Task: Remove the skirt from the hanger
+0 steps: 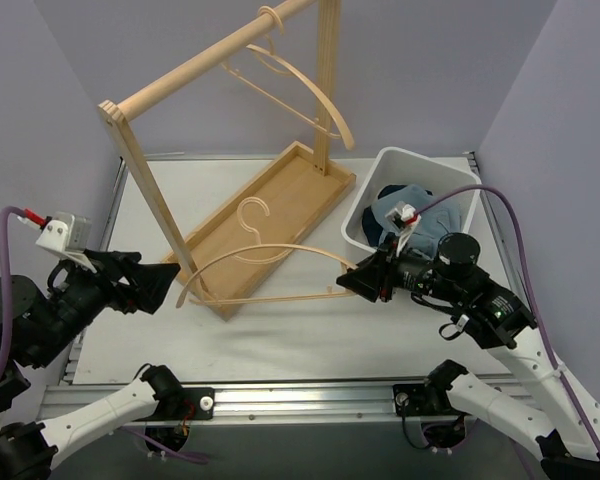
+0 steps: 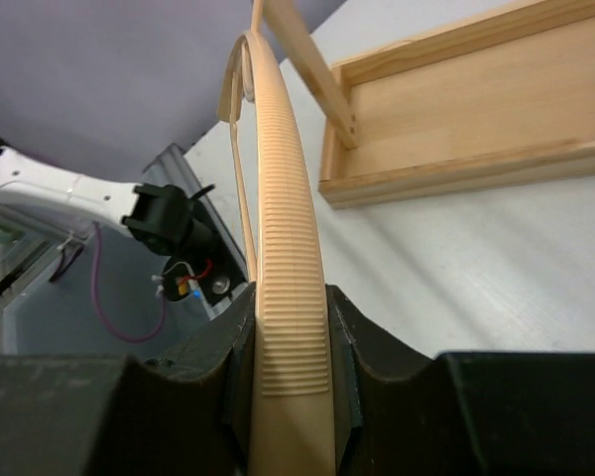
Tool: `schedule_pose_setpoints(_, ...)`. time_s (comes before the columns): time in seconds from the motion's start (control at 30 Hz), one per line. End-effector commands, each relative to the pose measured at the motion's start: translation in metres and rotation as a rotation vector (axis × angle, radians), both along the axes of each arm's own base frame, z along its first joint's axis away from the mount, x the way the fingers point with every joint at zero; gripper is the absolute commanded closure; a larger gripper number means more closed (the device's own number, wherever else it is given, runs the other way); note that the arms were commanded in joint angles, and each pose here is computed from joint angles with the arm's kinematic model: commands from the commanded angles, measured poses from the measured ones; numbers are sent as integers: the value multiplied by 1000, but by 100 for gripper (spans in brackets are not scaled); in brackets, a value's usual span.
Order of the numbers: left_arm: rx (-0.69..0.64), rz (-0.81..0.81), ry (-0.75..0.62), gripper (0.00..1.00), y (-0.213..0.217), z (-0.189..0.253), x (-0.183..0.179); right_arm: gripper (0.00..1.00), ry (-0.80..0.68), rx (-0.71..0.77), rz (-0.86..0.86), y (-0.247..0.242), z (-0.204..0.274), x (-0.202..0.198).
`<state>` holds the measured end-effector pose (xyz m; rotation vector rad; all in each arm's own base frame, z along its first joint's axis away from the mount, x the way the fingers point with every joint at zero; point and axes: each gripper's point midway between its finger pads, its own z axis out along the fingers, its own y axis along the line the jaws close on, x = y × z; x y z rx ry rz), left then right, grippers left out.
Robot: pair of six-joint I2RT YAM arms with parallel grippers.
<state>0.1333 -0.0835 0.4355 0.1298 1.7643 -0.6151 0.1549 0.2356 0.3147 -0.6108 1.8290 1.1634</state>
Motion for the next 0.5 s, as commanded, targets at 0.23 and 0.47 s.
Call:
schedule_pose_setpoints(0.23,-29,15,-21,6,2,-7,1,100,-126,-157,-236,-6,49,74)
schedule_pose_setpoints(0.47,7,-10,17,6,-9,-32,5,100,-173,-114,-301,16,79,118)
